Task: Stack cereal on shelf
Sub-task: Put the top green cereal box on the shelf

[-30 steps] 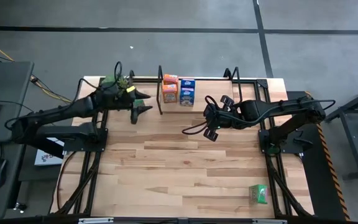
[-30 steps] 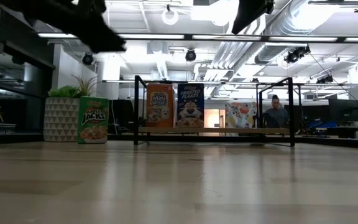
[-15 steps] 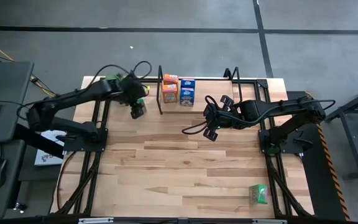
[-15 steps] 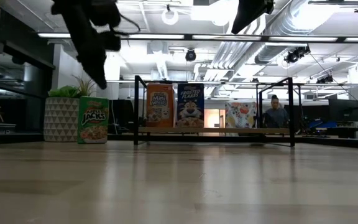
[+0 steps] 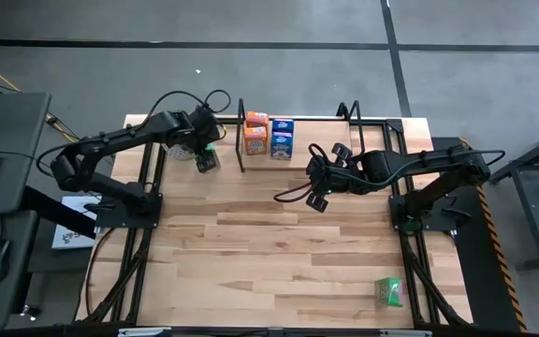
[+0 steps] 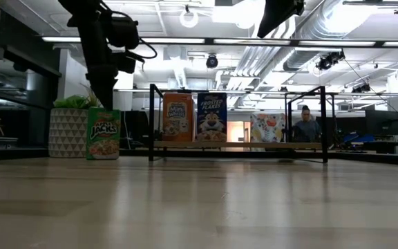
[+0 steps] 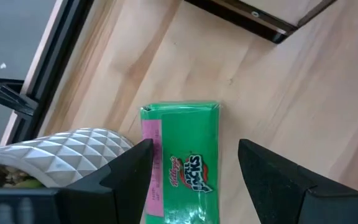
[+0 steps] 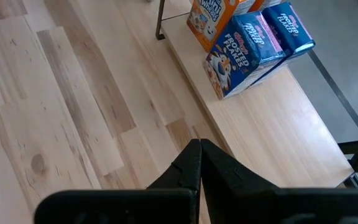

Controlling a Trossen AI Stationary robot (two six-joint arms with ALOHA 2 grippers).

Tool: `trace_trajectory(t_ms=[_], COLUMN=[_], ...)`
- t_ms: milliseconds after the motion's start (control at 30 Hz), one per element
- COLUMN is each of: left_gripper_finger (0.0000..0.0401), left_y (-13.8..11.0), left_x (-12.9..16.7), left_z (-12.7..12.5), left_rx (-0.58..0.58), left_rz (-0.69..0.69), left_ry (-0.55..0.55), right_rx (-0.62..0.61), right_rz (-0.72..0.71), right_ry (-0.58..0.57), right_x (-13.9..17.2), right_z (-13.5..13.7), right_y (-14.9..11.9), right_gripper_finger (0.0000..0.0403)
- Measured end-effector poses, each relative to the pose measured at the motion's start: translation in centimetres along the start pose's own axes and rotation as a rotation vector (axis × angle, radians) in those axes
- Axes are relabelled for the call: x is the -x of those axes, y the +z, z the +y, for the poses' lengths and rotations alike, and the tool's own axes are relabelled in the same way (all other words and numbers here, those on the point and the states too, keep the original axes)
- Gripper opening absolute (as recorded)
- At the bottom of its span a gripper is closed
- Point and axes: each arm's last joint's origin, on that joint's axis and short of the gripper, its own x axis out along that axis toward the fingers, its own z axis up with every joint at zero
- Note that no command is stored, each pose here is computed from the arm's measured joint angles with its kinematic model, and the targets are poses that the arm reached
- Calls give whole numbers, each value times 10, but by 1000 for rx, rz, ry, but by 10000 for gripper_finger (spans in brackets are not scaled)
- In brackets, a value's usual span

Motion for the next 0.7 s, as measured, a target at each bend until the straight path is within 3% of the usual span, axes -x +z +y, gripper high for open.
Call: trace_trajectory(t_ms=[700], left_gripper_finger=[227], left_y=[1], left_x=[0], left_z=[7], left_rx=[8], left_rz=[-26], left_ry=[1], right_rx=[-5], right_rz=[0], right_ry=[0], right_x=[0], right_z=[0], right_y=[0], right_gripper_finger=[0])
